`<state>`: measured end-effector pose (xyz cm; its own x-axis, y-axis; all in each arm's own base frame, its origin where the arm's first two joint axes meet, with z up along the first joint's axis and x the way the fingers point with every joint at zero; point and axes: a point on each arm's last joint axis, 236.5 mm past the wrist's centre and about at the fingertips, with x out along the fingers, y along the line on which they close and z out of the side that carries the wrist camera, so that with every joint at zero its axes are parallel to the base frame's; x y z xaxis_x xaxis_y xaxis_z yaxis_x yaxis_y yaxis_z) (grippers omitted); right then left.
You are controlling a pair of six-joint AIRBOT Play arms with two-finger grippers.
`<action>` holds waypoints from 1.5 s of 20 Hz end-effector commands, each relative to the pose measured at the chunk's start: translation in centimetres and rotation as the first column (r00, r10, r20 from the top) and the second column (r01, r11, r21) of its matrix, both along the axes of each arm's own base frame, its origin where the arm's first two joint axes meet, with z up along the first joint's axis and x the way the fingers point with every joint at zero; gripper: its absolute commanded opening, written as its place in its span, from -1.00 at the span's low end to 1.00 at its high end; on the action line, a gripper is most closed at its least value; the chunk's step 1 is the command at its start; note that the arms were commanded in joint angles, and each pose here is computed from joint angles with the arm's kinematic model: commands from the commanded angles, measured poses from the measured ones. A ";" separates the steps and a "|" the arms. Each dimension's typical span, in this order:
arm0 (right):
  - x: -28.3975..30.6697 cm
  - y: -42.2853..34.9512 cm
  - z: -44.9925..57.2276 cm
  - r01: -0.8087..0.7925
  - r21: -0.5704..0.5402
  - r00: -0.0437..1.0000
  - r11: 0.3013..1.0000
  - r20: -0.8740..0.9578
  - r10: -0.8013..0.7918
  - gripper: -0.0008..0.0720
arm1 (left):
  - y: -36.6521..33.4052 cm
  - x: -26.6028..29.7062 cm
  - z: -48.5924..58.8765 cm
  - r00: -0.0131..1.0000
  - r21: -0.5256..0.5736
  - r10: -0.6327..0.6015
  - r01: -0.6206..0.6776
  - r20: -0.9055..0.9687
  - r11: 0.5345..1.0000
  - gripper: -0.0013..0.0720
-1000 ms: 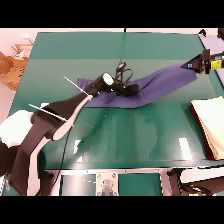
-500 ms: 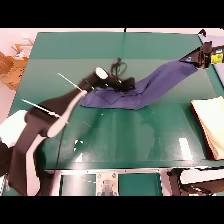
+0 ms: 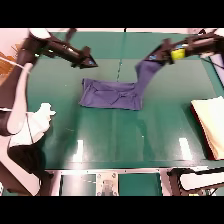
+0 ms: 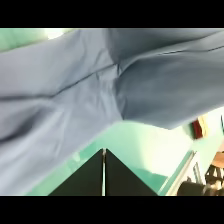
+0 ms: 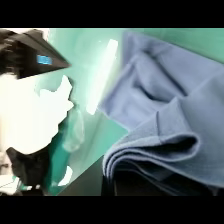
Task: Fold the shirts.
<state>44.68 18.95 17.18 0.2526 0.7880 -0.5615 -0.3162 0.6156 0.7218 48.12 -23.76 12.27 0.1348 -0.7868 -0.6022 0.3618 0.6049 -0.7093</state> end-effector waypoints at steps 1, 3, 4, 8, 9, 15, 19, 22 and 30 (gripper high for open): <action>1.3 9.8 -1.3 0.021 0.017 0.995 1.000 0.093 -0.022 -0.93 | 6.3 -1.0 1.2 0.999 0.043 0.017 -0.015 -0.030 0.999 -0.88; 1.1 15.9 -4.5 -0.003 0.032 0.996 0.999 0.093 0.000 -0.93 | 8.6 -1.0 0.8 0.998 0.060 0.035 -0.032 -0.048 0.998 -0.88; 1.1 18.9 -6.6 -0.004 0.035 0.996 0.999 0.090 0.000 -0.92 | 9.6 -0.7 0.8 0.997 0.062 0.056 -0.053 -0.048 0.997 -0.88; -0.1 27.7 -15.8 0.038 0.083 0.999 0.996 -0.014 -0.037 0.52 | 12.0 0.0 0.7 0.995 0.069 0.096 -0.094 -0.033 0.993 -0.88; -0.7 27.3 -16.7 0.009 0.061 0.999 0.998 -0.041 -0.006 0.52 | 12.3 0.0 0.6 0.995 0.072 0.099 -0.097 -0.032 0.993 -0.88; 3.0 9.4 -13.8 0.017 0.018 0.977 1.000 -0.214 -0.013 0.51 | 12.6 0.3 0.6 0.995 0.079 0.095 -0.095 -0.006 0.992 -0.88; 3.0 -3.2 -16.1 0.078 -0.106 0.940 0.991 -0.323 -0.108 0.37 | 13.0 0.3 0.1 0.994 0.107 0.104 -0.103 -0.011 0.989 -0.88; 1.7 -8.3 -20.2 0.146 -0.159 0.892 0.977 -0.407 -0.199 0.44 | 13.9 0.5 -0.7 0.992 0.153 0.124 -0.120 -0.017 0.981 -0.88; 1.2 -1.3 -27.3 0.248 -0.113 0.886 0.962 -0.376 -0.272 0.44 | 16.5 1.1 -2.6 0.977 0.277 0.210 -0.194 -0.030 0.941 -0.88</action>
